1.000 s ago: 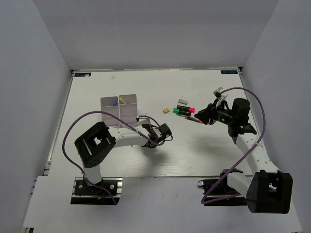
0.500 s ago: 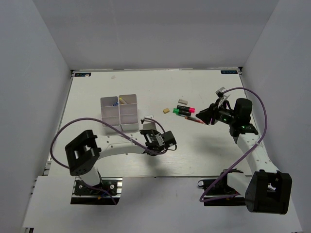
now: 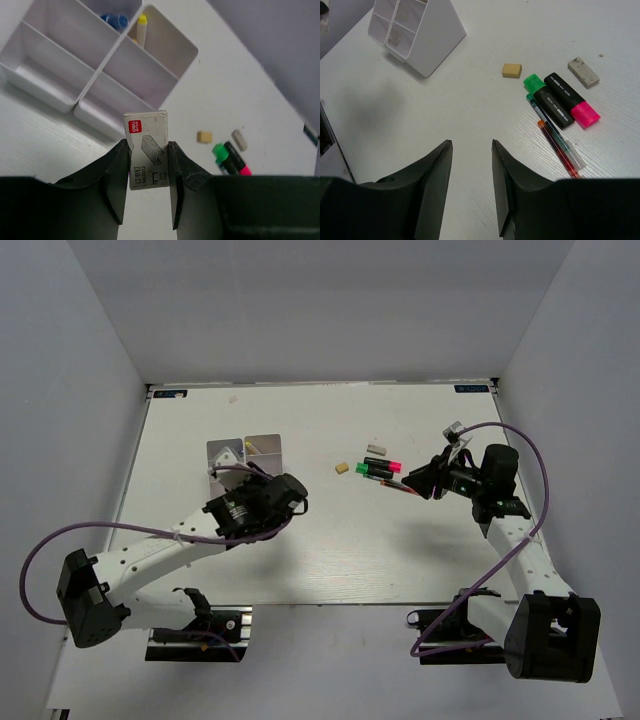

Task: Sort the stationery into containers
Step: Pick up the stationery from the center of the board, then place the stationery in the storage box.

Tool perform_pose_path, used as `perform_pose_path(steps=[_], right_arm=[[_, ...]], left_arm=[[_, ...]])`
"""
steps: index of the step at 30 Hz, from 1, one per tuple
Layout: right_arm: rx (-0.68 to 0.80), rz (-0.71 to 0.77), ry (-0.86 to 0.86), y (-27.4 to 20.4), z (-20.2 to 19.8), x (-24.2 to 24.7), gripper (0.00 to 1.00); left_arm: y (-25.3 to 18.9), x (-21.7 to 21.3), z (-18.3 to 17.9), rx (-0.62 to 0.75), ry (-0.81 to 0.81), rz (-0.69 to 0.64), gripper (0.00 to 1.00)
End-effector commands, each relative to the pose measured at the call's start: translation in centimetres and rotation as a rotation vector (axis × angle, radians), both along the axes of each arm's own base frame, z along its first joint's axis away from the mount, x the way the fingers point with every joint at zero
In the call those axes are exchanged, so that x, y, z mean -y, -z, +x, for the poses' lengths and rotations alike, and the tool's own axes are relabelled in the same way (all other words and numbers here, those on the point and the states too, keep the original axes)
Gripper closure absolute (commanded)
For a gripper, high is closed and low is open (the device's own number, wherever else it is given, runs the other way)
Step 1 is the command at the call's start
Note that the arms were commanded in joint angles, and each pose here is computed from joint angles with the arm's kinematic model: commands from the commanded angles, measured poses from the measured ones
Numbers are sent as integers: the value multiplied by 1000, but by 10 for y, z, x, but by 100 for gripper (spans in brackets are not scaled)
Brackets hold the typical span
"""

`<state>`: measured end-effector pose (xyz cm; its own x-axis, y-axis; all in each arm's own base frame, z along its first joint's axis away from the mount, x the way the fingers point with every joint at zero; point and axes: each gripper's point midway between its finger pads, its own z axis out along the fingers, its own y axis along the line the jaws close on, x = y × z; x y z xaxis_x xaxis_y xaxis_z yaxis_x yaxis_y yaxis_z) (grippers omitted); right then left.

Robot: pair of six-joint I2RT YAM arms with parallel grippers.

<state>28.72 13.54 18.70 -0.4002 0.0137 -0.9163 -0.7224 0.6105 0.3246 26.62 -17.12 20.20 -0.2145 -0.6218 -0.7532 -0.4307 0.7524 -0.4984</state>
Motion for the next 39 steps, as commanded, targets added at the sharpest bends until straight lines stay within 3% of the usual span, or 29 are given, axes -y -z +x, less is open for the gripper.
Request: perform_pose_path(steps=[1, 7, 18, 30, 39], right_arm=[[58, 12, -15, -12, -1, -1, 56], [59, 11, -12, -12, -2, 0, 56], [60, 13, -8, -11, -2, 2, 55], [52, 20, -13, -11, -2, 2, 55], [47, 23, -18, -10, -2, 2, 55]], left_arm=[[-32, -21, 21, 134, -144, -84, 84], [-10, -49, 50, 57, -270, -42, 84], [12, -104, 92, -9, -465, -84, 84], [46, -107, 107, -77, -519, -125, 80], [59, -115, 106, -92, -555, -124, 70]])
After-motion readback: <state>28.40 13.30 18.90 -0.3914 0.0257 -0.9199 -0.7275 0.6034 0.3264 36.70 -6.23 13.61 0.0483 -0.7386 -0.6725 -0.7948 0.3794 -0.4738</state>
